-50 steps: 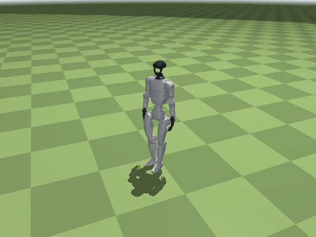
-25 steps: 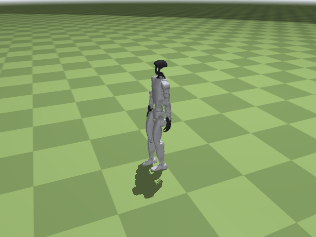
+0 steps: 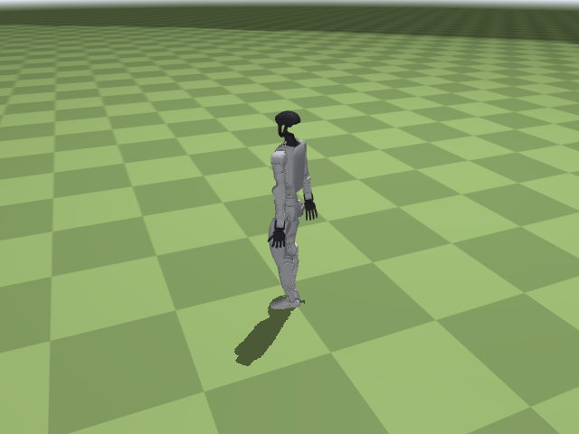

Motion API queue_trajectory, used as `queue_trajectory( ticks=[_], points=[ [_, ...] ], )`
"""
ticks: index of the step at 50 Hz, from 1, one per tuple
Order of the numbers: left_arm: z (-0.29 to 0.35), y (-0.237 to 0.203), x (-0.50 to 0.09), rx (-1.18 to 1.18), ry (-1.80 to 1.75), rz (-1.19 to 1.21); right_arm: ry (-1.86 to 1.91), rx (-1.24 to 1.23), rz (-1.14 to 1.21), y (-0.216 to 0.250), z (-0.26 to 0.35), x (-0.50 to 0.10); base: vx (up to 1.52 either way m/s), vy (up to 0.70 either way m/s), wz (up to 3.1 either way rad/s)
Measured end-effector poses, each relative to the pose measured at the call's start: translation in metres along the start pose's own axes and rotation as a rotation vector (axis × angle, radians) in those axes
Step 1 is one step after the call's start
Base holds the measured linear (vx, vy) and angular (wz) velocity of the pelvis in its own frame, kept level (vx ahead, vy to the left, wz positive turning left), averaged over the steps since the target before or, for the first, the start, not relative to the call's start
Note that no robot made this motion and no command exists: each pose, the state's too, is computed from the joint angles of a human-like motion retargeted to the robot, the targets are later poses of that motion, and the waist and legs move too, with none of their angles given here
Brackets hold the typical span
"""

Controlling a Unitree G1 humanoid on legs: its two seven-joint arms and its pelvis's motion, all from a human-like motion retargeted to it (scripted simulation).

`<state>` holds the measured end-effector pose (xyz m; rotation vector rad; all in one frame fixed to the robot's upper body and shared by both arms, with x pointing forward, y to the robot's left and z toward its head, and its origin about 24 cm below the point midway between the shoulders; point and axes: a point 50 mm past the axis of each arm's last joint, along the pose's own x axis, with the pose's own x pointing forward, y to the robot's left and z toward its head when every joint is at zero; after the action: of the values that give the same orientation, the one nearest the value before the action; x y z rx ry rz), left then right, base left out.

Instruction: In place motions

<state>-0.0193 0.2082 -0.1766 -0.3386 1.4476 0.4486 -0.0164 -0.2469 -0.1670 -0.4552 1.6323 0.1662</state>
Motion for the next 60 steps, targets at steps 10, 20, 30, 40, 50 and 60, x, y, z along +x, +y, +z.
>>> queue_trajectory(
  ticks=[10, 20, 30, 40, 50, 60],
  points=[
    [-0.027, -0.029, 0.0, -0.01, 0.062, -0.08, -0.007, 0.011, 0.044, 0.008, -0.001, 0.001, 0.0, -0.09, -0.88],
    [0.004, -0.037, 0.003, 0.182, -0.013, -0.158, -0.113, -0.055, 0.076, 0.007, 0.037, 0.001, -0.04, -0.11, -0.39],
    [0.005, -0.028, 0.003, 0.149, -0.007, -0.116, -0.096, -0.154, 0.055, 0.007, 0.052, 0.0, -0.01, -0.15, -0.43],
    [-0.014, -0.036, 0.002, 0.129, 0.036, -0.102, -0.071, -0.199, -0.008, -0.009, 0.05, -0.001, -0.01, -0.04, -0.61],
    [-0.064, -0.031, -0.007, 0.115, 0.224, -0.1, -0.034, -0.182, -0.002, -0.007, 0.042, -0.001, 0.15, 0.02, -0.38],
    [-0.03, -0.035, 0.0, 0.159, 0.109, -0.117, -0.005, -0.132, 0.052, 0.011, 0.025, 0.001, 0.14, 0.02, -0.21]
  ],
)
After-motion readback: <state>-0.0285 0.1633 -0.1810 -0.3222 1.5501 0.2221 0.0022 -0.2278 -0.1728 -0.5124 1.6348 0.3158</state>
